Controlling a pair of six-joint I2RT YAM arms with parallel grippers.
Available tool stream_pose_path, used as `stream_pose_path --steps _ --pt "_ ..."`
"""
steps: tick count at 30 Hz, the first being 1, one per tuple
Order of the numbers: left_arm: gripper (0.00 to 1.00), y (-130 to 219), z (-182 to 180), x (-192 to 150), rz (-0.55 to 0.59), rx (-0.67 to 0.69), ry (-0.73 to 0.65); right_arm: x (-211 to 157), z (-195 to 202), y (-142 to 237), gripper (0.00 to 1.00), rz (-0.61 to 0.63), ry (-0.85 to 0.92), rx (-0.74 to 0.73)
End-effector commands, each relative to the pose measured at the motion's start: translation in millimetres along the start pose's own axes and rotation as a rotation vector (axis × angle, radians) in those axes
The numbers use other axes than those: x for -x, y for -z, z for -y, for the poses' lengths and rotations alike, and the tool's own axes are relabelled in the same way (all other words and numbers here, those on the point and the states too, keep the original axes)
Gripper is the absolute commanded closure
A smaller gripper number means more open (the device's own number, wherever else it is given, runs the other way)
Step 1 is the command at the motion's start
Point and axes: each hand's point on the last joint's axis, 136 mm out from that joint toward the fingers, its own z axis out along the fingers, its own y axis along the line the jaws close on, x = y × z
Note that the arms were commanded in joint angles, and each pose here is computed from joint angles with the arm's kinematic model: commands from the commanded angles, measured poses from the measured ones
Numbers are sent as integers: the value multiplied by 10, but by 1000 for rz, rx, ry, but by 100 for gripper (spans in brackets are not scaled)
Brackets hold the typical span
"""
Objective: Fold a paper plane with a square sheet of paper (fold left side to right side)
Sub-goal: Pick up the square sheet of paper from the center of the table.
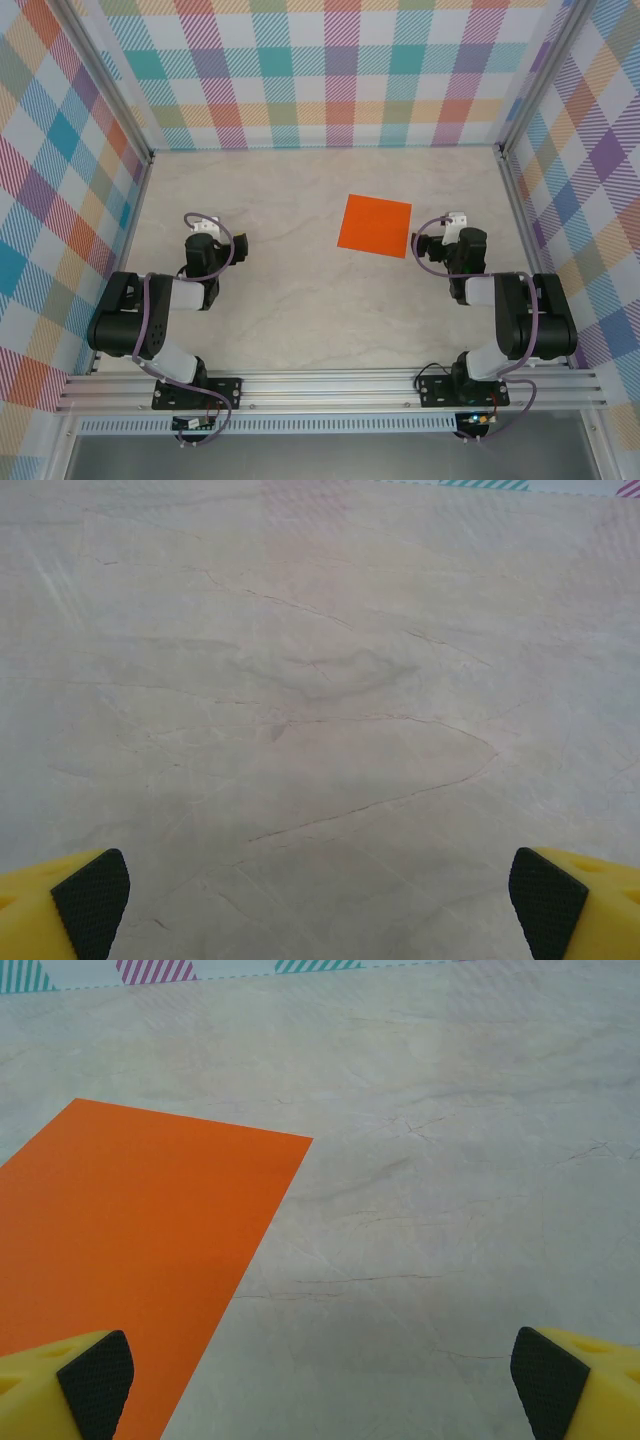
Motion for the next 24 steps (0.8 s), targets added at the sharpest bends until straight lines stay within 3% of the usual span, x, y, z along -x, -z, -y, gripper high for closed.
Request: stream_pose_path --steps 1,21,24 --pt "0 -30 13 64 8 -12 -11 127 2 -11 0 40 -10 13" --pt "0 -29 11 73 10 -15 -7 135 6 -11 0 42 -13 11" --pt "0 52 -42 256 19 25 6 182 96 -6 0 18 -42 -45"
